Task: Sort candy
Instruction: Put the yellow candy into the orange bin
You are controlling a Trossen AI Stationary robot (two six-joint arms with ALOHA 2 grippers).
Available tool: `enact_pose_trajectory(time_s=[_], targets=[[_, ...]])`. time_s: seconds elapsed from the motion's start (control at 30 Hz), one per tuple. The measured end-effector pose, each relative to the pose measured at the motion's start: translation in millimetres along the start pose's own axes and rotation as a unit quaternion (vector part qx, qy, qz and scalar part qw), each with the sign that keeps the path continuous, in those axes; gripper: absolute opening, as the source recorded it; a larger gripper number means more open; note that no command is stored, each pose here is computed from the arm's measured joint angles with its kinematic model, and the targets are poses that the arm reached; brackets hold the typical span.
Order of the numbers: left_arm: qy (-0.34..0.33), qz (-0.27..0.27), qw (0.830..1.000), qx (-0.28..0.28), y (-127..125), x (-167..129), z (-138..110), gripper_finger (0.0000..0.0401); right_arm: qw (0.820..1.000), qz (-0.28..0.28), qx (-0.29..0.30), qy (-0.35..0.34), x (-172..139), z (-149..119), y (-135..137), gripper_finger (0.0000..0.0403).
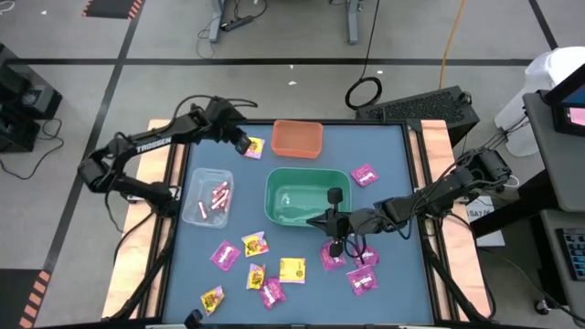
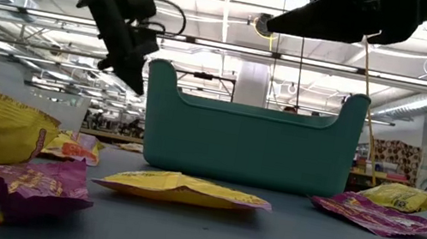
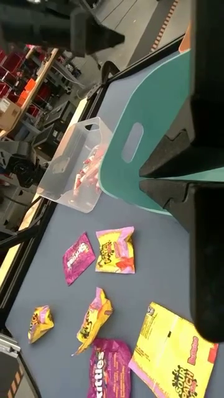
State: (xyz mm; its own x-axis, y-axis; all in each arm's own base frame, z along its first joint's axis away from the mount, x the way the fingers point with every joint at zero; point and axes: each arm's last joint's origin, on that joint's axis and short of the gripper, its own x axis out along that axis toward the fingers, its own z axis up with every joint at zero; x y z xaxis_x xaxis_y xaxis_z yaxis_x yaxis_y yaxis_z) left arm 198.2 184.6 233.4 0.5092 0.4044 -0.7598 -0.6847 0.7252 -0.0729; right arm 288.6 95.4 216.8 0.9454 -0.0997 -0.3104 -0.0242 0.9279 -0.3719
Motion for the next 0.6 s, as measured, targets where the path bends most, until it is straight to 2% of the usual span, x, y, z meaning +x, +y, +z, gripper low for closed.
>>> enact_pose_trajectory(time_s=[0.13,0.23,0.33,0.5,0.6], targets=[[0.045,0.005,0.999,-0.014,2.0,23.0,-9.3,0.0023,1.0,0.0,0.001,0.0,0.0,0.1,0.0,0.0008],[0.068,0.021,0.997,0.0,5.4,44.5,-14.6,0.0051,1.0,0.0,0.004,0.001,0.0,-0.1,0.0,0.0008],[0.077,0.039,0.996,0.003,15.5,62.8,-17.7,0.0096,1.0,0.0,0.004,0.001,0.0,-0.1,0.1,0.0008],[0.091,0.037,0.995,-0.006,28.7,80.9,-14.9,0.0195,1.0,0.001,0.002,0.004,0.0,-0.9,0.3,0.0008],[0.09,0.029,0.995,-0.017,35.4,90.9,-13.6,0.0242,1.0,0.001,0.0,0.004,0.0,-0.9,0.2,0.0008]])
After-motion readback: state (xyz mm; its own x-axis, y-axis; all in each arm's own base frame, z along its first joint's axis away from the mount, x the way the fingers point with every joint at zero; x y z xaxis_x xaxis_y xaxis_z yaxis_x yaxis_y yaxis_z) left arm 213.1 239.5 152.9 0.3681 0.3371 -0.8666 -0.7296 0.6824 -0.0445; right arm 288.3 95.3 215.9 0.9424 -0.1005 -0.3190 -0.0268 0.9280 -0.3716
